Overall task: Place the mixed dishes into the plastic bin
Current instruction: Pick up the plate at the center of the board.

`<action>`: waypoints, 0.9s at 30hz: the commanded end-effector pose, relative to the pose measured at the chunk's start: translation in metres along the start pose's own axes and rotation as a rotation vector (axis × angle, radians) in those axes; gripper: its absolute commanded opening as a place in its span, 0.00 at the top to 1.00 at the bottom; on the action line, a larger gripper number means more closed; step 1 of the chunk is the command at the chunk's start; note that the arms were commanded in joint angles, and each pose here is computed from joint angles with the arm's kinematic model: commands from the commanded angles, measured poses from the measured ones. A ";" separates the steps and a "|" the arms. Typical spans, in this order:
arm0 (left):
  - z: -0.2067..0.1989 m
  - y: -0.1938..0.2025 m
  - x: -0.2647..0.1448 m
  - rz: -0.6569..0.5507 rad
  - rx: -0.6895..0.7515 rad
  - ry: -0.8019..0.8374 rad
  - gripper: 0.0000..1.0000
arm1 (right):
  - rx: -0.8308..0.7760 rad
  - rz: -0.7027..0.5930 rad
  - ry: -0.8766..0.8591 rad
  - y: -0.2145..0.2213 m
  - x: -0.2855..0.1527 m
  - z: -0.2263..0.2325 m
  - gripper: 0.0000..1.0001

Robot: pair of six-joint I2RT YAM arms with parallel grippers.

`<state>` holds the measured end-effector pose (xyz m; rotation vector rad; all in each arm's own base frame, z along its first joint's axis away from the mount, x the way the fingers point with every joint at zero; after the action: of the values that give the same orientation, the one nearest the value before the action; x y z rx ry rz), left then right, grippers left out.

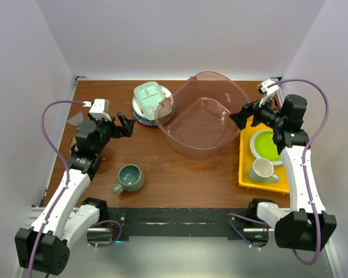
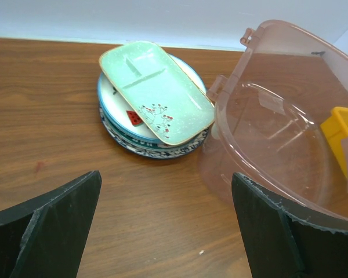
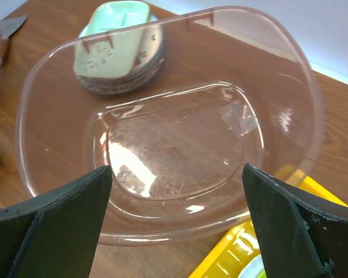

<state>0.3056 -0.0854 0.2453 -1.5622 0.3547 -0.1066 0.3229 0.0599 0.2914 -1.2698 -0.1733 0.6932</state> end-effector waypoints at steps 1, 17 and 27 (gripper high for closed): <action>-0.013 -0.030 0.009 -0.056 -0.107 0.059 0.00 | -0.084 0.002 -0.119 0.000 0.002 0.014 0.02; 0.003 -0.025 0.100 0.110 -0.230 0.005 0.00 | -0.076 0.021 -0.118 0.009 -0.004 0.018 0.02; 0.017 -0.015 0.135 0.159 -0.217 -0.019 0.00 | -0.068 0.029 -0.130 0.012 -0.003 0.018 0.02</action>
<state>0.4222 -0.1100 0.2152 -1.7453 0.5385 0.1273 0.3113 0.0711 0.2824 -1.2842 -0.2478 0.7885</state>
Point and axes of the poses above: each gripper's point midway between its finger pads, its own x axis out along the fingers, its own z axis along the line the jaws close on, y = z × x, the point moved 2 cm from there along -x, back along the fingers, and after that the axes turned 14 degrees about x, right-handed, at the moved point
